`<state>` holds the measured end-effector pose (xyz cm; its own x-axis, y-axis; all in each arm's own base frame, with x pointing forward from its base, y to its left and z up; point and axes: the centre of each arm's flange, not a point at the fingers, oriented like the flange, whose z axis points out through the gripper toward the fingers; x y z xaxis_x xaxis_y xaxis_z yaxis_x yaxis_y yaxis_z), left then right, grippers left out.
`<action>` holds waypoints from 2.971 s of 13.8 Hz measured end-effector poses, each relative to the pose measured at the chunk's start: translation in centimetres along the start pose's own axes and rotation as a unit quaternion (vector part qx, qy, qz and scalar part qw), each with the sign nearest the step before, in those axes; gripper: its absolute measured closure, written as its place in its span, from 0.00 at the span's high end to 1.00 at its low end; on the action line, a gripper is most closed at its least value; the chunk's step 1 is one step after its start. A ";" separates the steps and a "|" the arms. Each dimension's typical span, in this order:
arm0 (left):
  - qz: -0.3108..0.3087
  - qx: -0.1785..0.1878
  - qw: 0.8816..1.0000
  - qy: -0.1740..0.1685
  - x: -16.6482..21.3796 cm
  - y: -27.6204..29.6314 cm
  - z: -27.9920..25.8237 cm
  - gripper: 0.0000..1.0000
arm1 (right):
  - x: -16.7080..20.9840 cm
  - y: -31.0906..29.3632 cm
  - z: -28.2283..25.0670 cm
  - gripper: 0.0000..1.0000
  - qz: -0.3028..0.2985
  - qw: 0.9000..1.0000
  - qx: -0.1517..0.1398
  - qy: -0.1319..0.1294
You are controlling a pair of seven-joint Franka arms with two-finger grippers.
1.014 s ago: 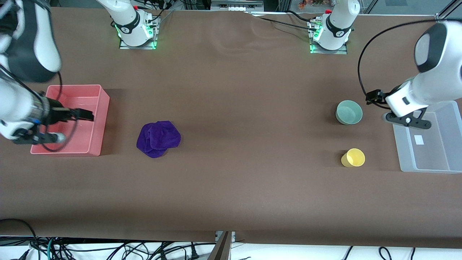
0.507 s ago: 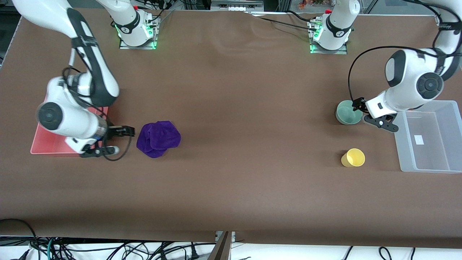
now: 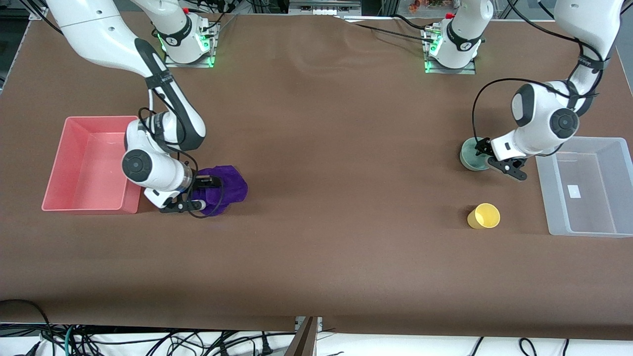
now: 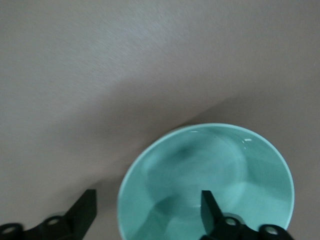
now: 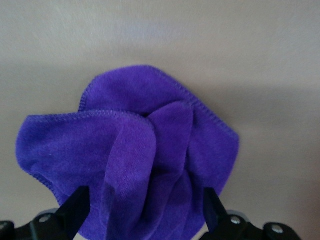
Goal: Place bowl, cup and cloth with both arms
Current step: 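Grasp the purple cloth with the right gripper while the left gripper grasps the bowl, then carry the cloth into the pink bin while the left gripper moves the bowl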
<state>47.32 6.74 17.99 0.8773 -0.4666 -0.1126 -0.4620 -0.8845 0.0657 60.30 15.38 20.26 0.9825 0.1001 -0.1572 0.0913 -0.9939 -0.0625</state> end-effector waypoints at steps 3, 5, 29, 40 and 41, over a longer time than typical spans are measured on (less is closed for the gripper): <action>0.005 0.002 1.000 0.003 0.0 0.2 0.1 0.52 | -0.1 0.3 1.3 0.87 0.002 1.000 0.000 -0.010; 0.005 0.003 1.000 0.005 0.1 0.1 -0.1 0.28 | -0.1 0.3 1.6 0.60 0.002 1.000 -0.001 -0.013; 0.017 -0.012 1.000 0.011 -5.0 -33.3 -6.2 0.04 | -4.3 30.9 -18.7 0.08 -0.095 0.978 -0.014 -0.185; 0.050 -0.003 0.999 0.012 2.1 -25.9 -21.2 0.89 | -5.8 32.8 -8.7 0.45 -0.102 0.977 -0.007 -0.187; 0.041 0.000 0.999 0.009 4.6 -22.9 -23.2 0.92 | -5.3 32.9 -9.9 0.55 -0.099 0.980 -0.007 -0.172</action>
<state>64.96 24.96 38.93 0.8387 -0.5373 -0.0893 -0.5323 -0.8433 0.0747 59.67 -18.28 28.84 0.8328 0.2995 -0.4657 0.2798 -0.9534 -0.1128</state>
